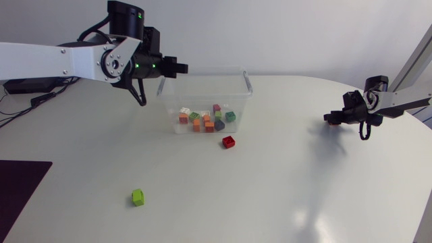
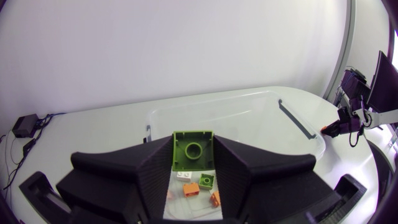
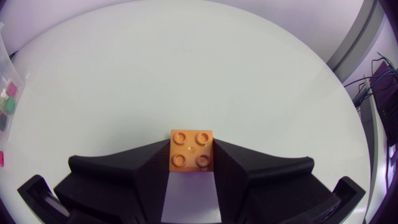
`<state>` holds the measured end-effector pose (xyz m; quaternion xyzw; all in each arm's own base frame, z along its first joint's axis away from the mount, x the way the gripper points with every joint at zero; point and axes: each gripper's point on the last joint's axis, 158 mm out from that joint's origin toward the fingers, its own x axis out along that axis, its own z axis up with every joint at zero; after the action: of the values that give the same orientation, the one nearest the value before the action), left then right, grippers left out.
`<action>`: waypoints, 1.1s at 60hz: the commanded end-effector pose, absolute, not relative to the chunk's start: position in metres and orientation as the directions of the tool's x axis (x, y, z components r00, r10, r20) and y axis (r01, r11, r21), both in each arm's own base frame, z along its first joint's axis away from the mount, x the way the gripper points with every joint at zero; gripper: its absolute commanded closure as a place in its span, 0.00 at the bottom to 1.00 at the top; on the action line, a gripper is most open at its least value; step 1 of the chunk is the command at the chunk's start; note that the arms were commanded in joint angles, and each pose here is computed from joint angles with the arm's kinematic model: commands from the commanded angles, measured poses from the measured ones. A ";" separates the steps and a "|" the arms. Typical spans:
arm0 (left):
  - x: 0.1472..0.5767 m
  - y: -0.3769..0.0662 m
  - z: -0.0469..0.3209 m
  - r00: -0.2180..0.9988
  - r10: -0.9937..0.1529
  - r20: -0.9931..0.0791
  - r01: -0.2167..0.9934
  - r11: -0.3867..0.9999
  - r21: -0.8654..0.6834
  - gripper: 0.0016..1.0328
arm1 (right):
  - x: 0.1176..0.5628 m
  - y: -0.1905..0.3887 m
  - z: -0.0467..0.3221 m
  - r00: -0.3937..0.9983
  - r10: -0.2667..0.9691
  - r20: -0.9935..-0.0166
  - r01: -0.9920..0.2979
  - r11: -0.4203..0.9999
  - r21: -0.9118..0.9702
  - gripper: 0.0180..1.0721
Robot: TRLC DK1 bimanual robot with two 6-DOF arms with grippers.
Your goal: Place the duplo bricks in the container
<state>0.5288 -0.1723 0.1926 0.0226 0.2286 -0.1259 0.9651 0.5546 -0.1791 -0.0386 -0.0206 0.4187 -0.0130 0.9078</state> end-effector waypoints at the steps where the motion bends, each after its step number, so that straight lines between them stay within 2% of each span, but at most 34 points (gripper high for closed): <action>1: 0.536 -0.182 0.197 0.868 -0.248 -0.431 0.263 0.965 -0.027 0.79 | 0.541 -0.168 -0.039 0.634 -0.028 -0.773 -0.023 0.998 -0.055 0.77; 10: 0.540 -0.184 0.200 0.870 -0.252 -0.424 0.261 0.965 -0.038 0.78 | 0.524 -0.144 0.005 0.666 -0.002 -0.746 -0.057 0.997 -0.054 0.78; 16: 0.546 -0.186 0.194 0.867 -0.250 -0.432 0.251 0.966 -0.054 0.70 | 0.511 -0.119 0.041 0.695 0.020 -0.719 -0.094 0.994 -0.063 0.78; 17: 0.549 -0.186 0.191 0.863 -0.247 -0.442 0.246 0.967 -0.060 0.58 | 0.510 -0.114 0.046 0.699 0.024 -0.715 -0.101 0.993 -0.065 0.78; 18: 0.550 -0.186 0.189 0.860 -0.246 -0.447 0.244 0.968 -0.062 0.52 | 0.505 -0.105 0.054 0.702 0.036 -0.711 -0.115 0.991 -0.064 0.78; 19: 0.551 -0.187 0.187 0.856 -0.244 -0.455 0.242 0.968 -0.065 0.37 | 0.504 -0.099 0.061 0.708 0.044 -0.704 -0.125 0.990 -0.064 0.78; 20: 0.551 -0.187 0.186 0.855 -0.244 -0.458 0.242 0.968 -0.065 0.33 | 0.500 -0.092 0.070 0.715 0.052 -0.697 -0.135 0.989 -0.064 0.78; 21: 0.551 -0.186 0.185 0.854 -0.242 -0.461 0.238 0.969 -0.067 0.20 | 0.499 -0.085 0.077 0.721 0.058 -0.690 -0.144 0.987 -0.067 0.78; 22: 0.551 -0.186 0.185 0.854 -0.242 -0.461 0.238 0.969 -0.067 0.20 | 0.499 -0.085 0.077 0.721 0.058 -0.690 -0.144 0.987 -0.067 0.78; 23: 0.550 -0.185 0.184 0.853 -0.242 -0.463 0.238 0.969 -0.068 0.12 | 0.493 -0.071 0.091 0.730 0.073 -0.680 -0.164 0.984 -0.069 0.78; 25: 0.548 -0.184 0.185 0.852 -0.240 -0.465 0.236 0.969 -0.068 0.07 | 0.488 -0.059 0.103 0.736 0.087 -0.671 -0.180 0.981 -0.070 0.78; 37: 0.527 -0.169 0.210 0.860 -0.236 -0.453 0.236 0.970 -0.057 0.05 | 0.460 0.012 0.184 0.787 0.183 -0.589 -0.273 0.960 -0.066 0.78; 44: 0.499 -0.154 0.217 0.828 -0.236 -0.508 0.256 0.966 -0.032 0.05 | 0.451 0.047 0.217 0.802 0.232 -0.550 -0.315 0.947 -0.060 0.78; 59: 0.442 -0.117 0.197 0.773 -0.231 -0.591 0.324 0.944 0.055 0.05 | 0.450 0.127 0.247 0.800 0.320 -0.508 -0.406 0.912 -0.064 0.78; 66: 0.415 -0.107 0.177 0.730 -0.237 -0.641 0.377 0.922 0.089 0.05 | 0.456 0.155 0.254 0.798 0.347 -0.493 -0.432 0.900 -0.067 0.78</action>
<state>0.4283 -0.1122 0.1868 0.0849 0.3190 -0.1564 0.9309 0.4482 0.1381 0.2499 -0.0988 0.2443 0.2017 0.9433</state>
